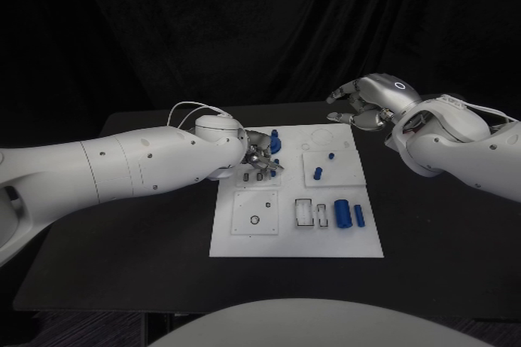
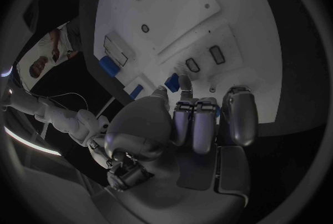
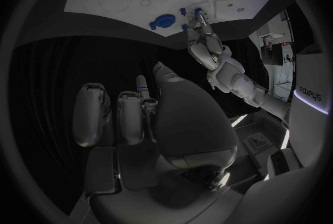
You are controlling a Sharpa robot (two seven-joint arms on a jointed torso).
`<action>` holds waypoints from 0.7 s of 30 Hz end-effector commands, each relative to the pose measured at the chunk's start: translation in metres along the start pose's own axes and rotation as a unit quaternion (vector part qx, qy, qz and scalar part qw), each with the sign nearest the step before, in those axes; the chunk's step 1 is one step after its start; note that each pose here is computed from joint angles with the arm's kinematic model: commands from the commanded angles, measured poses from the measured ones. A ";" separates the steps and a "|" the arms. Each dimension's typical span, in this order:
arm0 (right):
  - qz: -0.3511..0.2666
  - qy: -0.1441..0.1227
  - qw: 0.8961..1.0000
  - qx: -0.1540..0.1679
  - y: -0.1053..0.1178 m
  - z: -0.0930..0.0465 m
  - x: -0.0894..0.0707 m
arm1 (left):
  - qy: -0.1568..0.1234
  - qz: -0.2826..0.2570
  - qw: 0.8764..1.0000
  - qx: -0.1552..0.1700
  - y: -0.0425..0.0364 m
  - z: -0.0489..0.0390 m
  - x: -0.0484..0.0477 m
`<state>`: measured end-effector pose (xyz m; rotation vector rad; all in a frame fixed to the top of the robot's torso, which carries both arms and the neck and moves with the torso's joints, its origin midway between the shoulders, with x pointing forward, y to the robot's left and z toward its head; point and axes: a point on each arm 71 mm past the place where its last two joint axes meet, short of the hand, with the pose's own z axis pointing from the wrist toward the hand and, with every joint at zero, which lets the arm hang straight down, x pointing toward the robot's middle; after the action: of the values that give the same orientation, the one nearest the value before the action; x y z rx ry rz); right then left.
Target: Assemble the parts on the task board
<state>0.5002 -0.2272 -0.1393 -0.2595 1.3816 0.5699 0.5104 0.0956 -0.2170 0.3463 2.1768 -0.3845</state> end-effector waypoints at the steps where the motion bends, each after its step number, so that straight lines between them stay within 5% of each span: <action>1: -0.001 0.006 1.000 0.009 -0.001 -0.001 0.002 | 0.009 0.002 1.000 0.008 -0.0029 0.0011 0.0021; 21: 0.002 0.024 1.000 0.014 0.002 0.000 0.006 | 0.014 0.003 1.000 0.022 -0.0103 0.0078 0.0053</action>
<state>0.4992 -0.2235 -0.1423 -0.2613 1.4121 0.5687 0.5106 0.0867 -0.2233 0.3651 2.1896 -0.3998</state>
